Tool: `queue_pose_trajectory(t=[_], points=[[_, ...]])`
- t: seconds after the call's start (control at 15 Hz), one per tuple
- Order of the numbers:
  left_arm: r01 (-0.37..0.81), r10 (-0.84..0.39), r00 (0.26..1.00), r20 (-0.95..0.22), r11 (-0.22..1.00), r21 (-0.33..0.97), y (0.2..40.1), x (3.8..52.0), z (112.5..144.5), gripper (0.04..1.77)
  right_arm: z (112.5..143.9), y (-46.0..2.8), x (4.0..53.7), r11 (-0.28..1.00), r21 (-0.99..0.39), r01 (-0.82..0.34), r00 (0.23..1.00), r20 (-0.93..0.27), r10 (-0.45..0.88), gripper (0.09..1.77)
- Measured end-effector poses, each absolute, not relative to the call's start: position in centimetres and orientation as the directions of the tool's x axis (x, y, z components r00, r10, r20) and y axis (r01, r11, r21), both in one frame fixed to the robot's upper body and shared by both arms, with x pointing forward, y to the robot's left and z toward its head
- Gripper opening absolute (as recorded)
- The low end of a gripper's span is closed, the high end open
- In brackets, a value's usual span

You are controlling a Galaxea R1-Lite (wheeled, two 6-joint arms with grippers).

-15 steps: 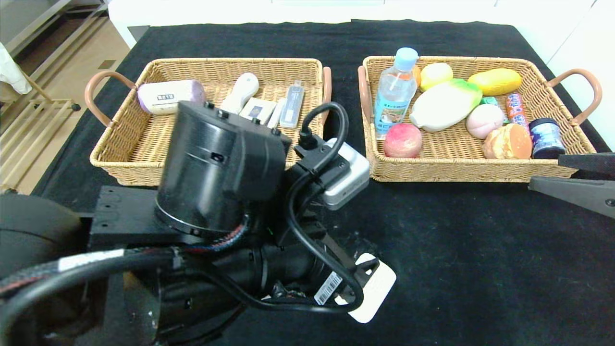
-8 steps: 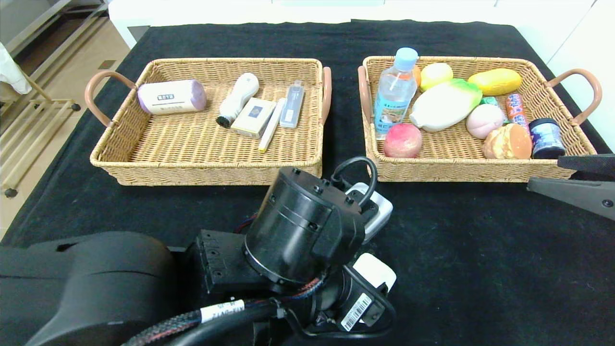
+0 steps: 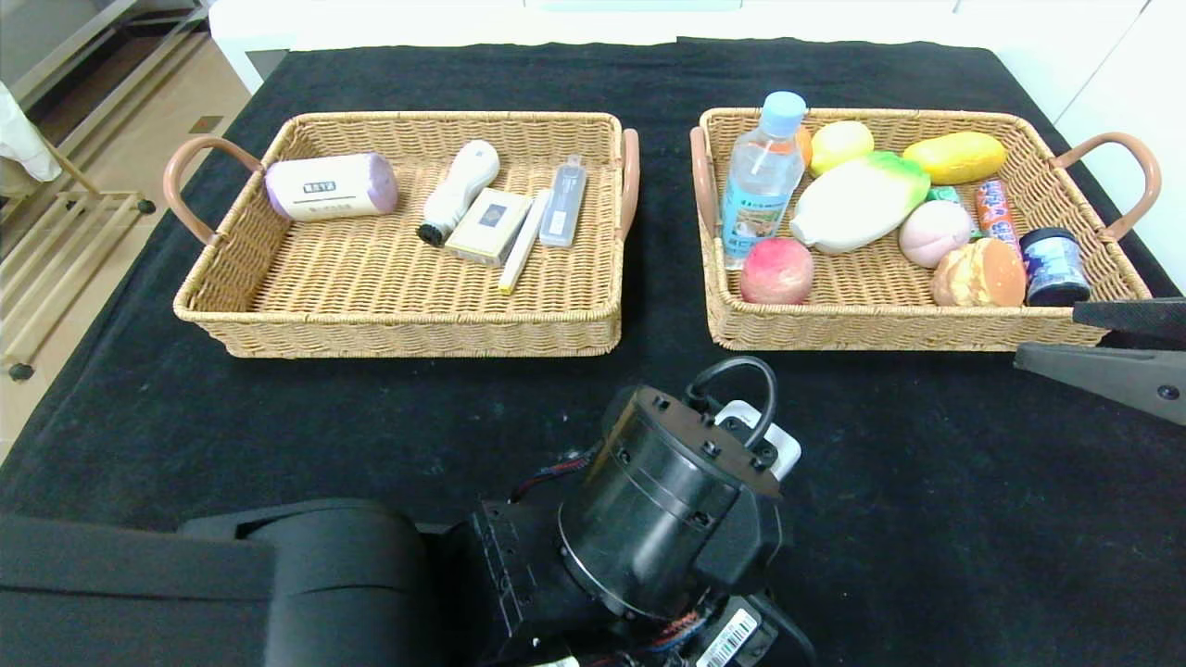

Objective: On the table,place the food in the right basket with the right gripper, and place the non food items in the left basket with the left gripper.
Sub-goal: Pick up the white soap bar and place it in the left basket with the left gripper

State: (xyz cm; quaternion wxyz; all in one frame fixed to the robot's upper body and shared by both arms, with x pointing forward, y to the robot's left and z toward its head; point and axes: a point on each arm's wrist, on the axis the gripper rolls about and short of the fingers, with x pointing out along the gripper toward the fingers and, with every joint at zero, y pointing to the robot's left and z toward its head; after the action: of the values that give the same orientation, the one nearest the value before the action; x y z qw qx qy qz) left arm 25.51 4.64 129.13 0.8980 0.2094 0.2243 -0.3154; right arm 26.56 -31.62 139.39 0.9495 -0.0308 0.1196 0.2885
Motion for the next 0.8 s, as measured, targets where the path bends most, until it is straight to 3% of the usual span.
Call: queue_pose_trajectory(t=[0.8], points=[[0.595,-0.414,0.758,-0.505,0.756,0.273,3.4,25.5,127.1,1.72,139.1,-31.6,26.8,0.831,0.015,-0.557,0.801,-0.256,0.542,1.71]])
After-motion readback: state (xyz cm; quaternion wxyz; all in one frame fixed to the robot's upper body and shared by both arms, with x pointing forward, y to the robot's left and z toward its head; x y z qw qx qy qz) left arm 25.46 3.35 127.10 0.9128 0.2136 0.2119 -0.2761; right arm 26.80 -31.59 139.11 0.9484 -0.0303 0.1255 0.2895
